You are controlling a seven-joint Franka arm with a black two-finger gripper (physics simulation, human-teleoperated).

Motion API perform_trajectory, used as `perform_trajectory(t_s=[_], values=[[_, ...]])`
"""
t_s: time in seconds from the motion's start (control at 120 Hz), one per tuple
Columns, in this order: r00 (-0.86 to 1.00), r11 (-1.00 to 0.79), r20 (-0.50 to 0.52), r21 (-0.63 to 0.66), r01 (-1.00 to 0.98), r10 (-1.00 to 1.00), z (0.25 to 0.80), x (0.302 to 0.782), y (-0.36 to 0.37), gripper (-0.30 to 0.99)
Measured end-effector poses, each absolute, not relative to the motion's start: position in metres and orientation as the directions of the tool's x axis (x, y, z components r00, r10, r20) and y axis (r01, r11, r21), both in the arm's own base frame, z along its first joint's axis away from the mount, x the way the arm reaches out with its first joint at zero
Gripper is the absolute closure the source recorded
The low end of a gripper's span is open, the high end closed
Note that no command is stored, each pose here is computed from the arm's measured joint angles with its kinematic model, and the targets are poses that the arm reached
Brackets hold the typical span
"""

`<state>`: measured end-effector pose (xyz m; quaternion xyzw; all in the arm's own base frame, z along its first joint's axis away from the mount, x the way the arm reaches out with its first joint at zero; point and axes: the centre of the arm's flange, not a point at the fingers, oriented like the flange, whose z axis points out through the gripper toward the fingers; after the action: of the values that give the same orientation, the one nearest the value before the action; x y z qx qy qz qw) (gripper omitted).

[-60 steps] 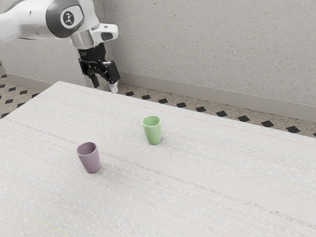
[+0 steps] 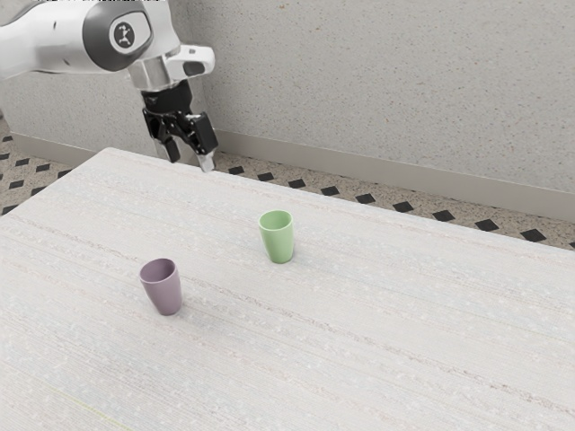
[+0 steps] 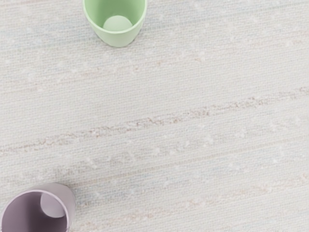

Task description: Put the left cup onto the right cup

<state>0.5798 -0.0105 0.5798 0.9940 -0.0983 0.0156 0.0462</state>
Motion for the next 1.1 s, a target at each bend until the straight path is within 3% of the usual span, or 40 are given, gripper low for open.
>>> perform_trajectory(t_s=[0.642, 1.1], values=[[0.99, -0.99, -0.059, 0.073, -0.12, -0.125, 0.502, 0.52, 0.006, 0.0], [0.999, -0.997, -0.021, 0.06, -0.044, -0.045, 0.448, 0.518, 0.026, 0.01]])
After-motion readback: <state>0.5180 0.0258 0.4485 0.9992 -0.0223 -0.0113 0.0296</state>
